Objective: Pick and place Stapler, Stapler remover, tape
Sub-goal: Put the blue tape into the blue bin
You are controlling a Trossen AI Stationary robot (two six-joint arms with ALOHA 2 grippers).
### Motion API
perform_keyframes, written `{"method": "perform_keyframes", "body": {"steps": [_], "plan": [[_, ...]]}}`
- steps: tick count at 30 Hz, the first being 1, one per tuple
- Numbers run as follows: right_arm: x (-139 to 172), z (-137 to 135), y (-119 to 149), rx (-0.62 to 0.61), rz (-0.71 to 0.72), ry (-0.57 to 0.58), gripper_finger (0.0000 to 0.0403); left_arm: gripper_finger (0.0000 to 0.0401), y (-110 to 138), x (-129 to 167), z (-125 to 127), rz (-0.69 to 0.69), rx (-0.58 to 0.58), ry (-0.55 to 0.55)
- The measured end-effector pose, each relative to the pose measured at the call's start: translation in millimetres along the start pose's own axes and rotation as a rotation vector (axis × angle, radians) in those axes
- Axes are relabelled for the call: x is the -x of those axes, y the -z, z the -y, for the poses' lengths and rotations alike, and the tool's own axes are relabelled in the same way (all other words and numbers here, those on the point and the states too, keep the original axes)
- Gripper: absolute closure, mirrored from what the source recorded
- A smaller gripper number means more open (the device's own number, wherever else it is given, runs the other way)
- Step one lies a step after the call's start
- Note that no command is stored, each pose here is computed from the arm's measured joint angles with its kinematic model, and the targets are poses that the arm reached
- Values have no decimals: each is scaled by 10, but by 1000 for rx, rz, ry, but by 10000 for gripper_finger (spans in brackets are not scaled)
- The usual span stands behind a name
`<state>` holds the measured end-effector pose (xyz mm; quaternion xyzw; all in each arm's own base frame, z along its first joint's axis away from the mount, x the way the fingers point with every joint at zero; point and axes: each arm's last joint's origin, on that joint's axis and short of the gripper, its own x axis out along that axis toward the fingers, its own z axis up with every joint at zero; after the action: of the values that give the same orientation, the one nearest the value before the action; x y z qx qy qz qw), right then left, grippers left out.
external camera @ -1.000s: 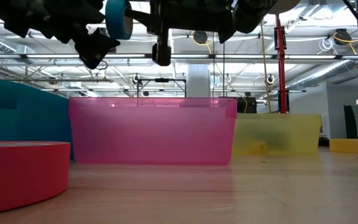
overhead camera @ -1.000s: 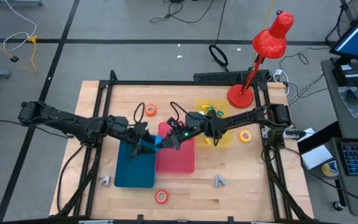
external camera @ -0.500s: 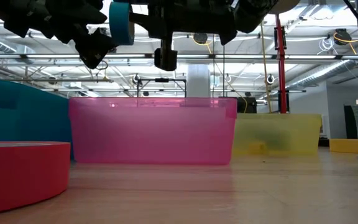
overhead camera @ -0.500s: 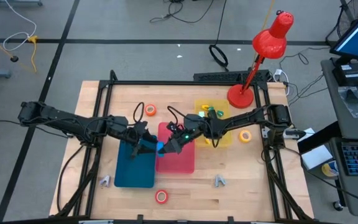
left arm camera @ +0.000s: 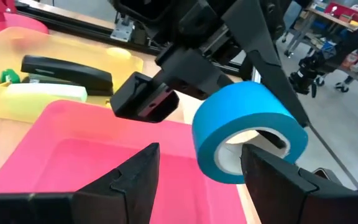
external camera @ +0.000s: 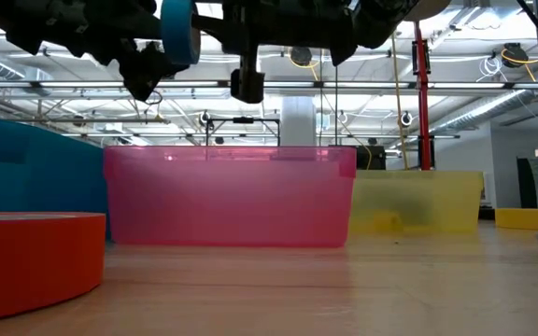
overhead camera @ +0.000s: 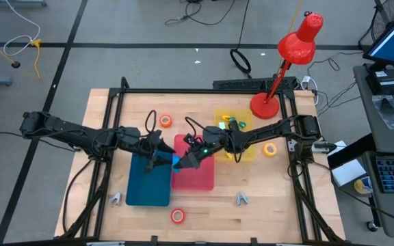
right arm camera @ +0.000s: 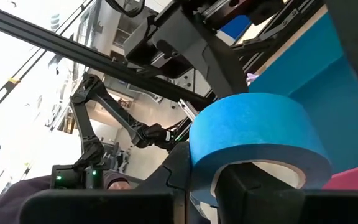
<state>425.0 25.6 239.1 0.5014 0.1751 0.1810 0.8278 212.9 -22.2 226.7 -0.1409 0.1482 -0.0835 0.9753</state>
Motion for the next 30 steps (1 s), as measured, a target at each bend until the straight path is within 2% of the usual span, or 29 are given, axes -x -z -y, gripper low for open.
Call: {"method": "perform_keyframes", "body": {"steps": [7, 16, 18, 20, 24, 25, 28, 30], "plan": [[-16, 13, -5, 8, 28, -4, 372, 176, -14, -54, -33, 27, 4, -1], [-44, 20, 19, -6, 27, -21, 372, 181, 53, -161, -81, -7, 43, -8], [-45, 25, 21, -6, 27, -19, 372, 202, 56, -161, -85, -11, 49, -7], [-45, 26, 20, -5, 31, -16, 371, 240, 51, -159, -90, -13, 52, 9], [-42, 37, 20, -12, 21, -11, 326, 353, 67, -151, -122, -51, 82, 41], [-41, 37, 25, -17, 1, -19, 310, 364, 80, -148, -132, -73, 88, 52], [-37, 36, 54, -45, -87, -47, 270, 364, 147, -117, -152, -164, 141, 63], [-27, 21, 80, -79, -177, -84, 250, 364, 215, -66, -174, -243, 180, 31]]}}
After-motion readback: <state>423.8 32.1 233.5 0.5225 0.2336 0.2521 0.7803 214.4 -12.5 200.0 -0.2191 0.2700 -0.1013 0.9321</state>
